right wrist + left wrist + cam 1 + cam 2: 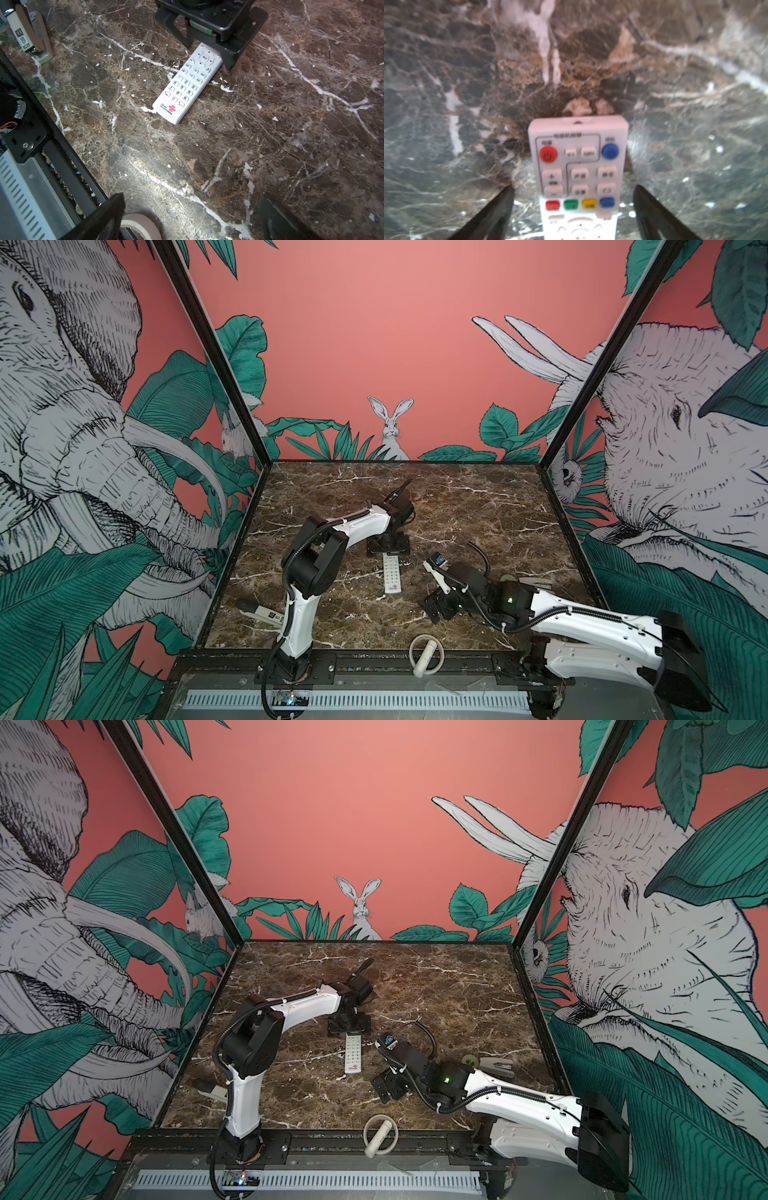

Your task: Load the batteries into the remote control

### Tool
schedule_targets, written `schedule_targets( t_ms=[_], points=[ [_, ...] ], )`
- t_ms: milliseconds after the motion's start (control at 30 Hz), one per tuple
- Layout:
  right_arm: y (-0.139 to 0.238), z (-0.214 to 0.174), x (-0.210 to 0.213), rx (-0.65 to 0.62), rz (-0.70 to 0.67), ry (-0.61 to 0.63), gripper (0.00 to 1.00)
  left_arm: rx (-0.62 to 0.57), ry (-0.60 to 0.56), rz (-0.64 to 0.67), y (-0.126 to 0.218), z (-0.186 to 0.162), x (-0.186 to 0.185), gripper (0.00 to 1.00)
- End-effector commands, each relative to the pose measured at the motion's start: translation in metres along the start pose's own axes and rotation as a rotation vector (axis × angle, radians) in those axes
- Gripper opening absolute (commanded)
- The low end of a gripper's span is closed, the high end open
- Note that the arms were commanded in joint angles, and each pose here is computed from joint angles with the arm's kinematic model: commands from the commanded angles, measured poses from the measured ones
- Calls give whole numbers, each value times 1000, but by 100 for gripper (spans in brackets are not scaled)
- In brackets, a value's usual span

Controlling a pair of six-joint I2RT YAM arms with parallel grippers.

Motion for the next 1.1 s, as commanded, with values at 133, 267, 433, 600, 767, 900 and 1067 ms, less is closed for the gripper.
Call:
schedule_targets(
  t_ms=[133,267,433,600,767,900,1067],
  points=[
    [17,5,-26,26,-181,59,100,-305,-98,-60,90,26,32,99],
    [25,8,-63,52,-283,14,100,-583,-156,129,135,47,74,99],
    [42,7,-122,55,-391,-78,100,-850,-71,309,158,74,126,99],
    [42,8,-172,26,-544,-119,100,-1061,27,389,153,91,168,99],
    [21,-5,-215,88,-722,-12,100,-1094,98,478,126,97,211,99],
    [14,-27,-255,180,-888,-7,100,-1107,148,432,101,91,238,99],
    [8,-43,-280,25,-891,-67,100,-1160,109,379,86,89,244,99]
  ],
)
Point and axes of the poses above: each gripper's point midway between its finger pads, its own y axis back along the fingers, its own x axis along the line the jaws close on, z = x × y, the point moved 4 cm from there along y, back along the fingers, and after that the axes turned 12 degrees about y, right-handed, at the moved point
